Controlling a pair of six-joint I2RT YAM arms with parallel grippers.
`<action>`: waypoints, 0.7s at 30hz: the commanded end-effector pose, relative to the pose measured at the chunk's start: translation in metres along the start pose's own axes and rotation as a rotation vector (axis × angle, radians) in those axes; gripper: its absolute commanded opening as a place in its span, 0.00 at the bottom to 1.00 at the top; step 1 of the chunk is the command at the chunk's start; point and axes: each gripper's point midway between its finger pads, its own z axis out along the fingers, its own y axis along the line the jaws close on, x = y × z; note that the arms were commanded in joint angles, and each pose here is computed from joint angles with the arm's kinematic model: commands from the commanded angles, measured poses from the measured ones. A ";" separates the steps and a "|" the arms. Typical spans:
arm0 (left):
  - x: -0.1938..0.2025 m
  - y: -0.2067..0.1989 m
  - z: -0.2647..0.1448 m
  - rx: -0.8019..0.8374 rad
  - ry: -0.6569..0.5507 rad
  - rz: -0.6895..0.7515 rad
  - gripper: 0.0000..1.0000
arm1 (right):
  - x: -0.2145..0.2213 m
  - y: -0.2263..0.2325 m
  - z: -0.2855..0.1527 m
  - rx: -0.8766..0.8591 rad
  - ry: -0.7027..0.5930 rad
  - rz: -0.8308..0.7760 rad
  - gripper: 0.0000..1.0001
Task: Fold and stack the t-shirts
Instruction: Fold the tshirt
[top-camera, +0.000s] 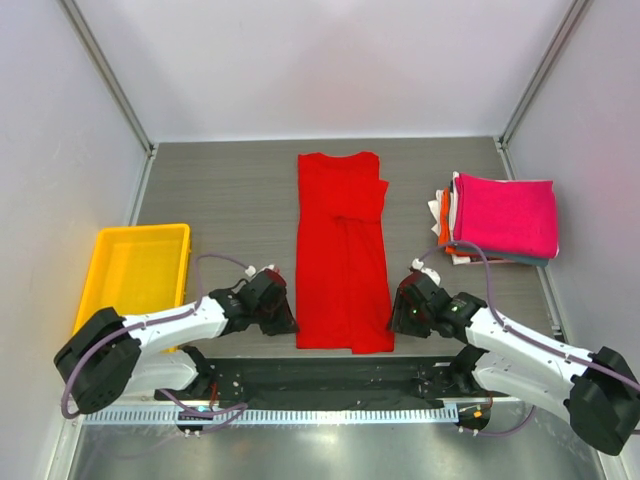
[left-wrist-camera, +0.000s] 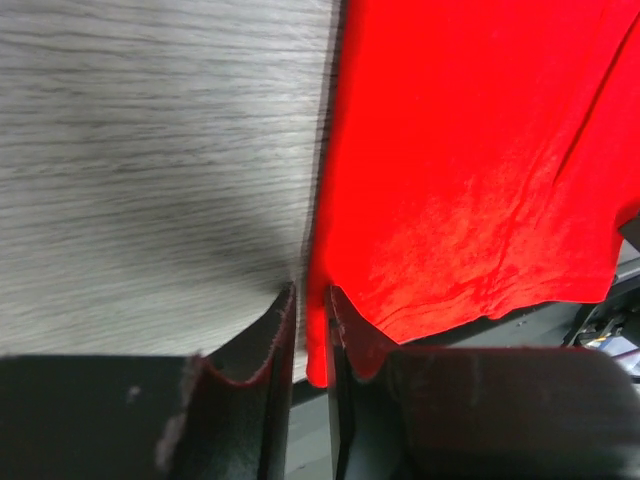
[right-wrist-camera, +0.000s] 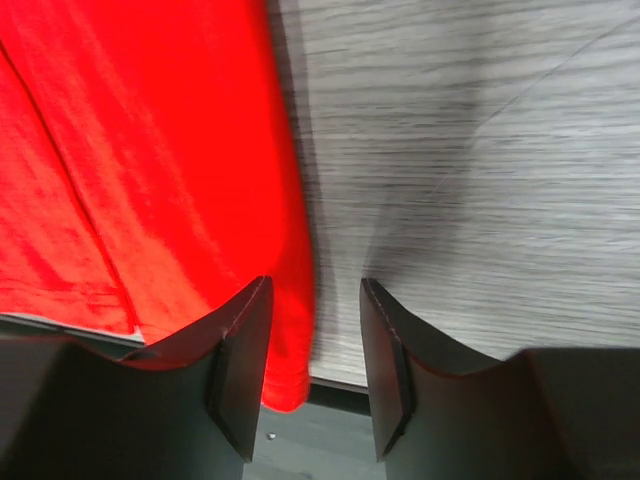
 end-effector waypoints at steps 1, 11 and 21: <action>0.004 -0.005 0.007 0.032 0.018 -0.021 0.17 | 0.009 0.010 0.003 -0.042 0.036 0.018 0.45; 0.020 -0.002 0.004 0.042 0.075 -0.026 0.16 | 0.037 0.011 -0.008 -0.050 0.146 0.001 0.37; 0.025 0.015 -0.006 -0.021 0.078 -0.027 0.15 | 0.040 0.010 -0.016 -0.059 0.145 0.006 0.25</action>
